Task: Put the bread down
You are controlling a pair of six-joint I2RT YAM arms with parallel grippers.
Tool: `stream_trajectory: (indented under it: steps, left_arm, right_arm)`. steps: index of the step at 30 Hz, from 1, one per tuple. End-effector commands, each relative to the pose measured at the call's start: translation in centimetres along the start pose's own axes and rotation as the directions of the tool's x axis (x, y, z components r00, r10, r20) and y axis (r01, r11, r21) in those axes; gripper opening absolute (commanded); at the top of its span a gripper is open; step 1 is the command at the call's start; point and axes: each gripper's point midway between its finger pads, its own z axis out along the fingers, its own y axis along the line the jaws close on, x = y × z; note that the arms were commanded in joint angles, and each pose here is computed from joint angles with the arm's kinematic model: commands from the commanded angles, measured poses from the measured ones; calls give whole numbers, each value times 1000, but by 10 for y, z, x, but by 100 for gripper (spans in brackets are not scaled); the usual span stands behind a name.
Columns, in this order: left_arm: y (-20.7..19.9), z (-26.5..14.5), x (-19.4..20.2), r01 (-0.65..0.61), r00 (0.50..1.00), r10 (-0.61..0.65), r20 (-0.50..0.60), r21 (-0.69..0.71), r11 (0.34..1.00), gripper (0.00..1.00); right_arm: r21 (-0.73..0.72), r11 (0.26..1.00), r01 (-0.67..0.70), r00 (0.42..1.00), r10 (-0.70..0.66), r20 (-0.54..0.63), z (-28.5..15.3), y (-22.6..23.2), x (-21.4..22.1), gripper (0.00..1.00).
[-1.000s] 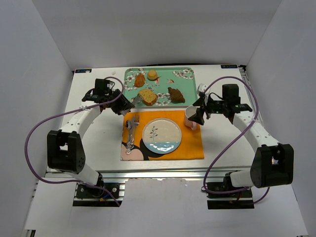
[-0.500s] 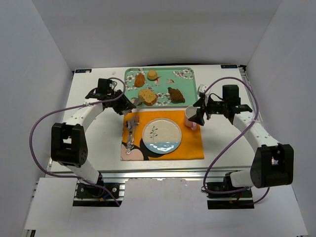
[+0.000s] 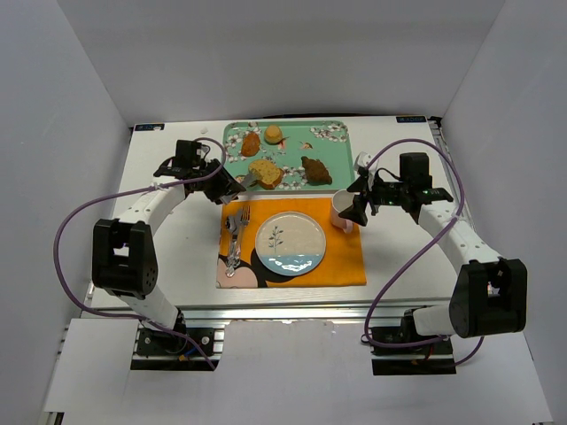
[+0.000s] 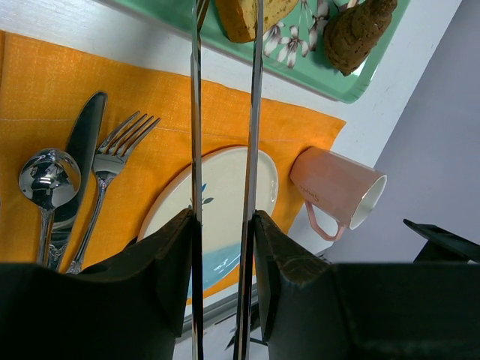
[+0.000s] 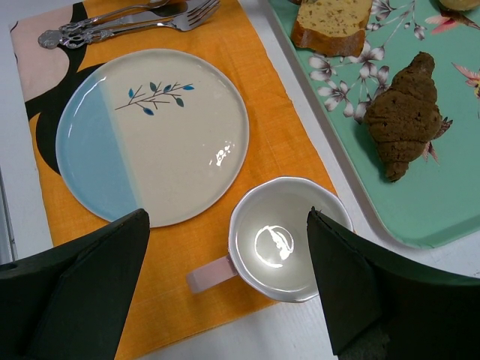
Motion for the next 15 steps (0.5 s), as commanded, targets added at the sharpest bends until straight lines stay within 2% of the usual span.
stream_trajectory:
  steps: [1, 7, 9, 13, 15]
  left_arm:
    - [-16, -5, -3, -20, 1000, 19, 11, 55, 998, 46]
    - [-8, 1, 3, -4, 1000, 5, -9, 51, 999, 42]
    - [-9, 2, 4, 0, 1000, 0, -12, 58, 998, 35]
    - [-15, -2, 3, 1, 1000, 0, -10, 74, 997, 28]
    - [-21, -6, 0, -5, 1000, 5, 2, 90, 996, 20]
  right_arm:
    - [-1, 999, 32, 999, -32, 30, -5, 2, -9, 89]
    - [2, 999, 35, 999, -35, 32, -6, 2, -10, 89]
    - [2, 999, 39, 999, -39, 35, -6, 2, -12, 89]
    - [4, 999, 47, 998, -47, 40, -8, 3, -15, 89]
    - [2, 999, 51, 998, -51, 43, -9, 4, -16, 89]
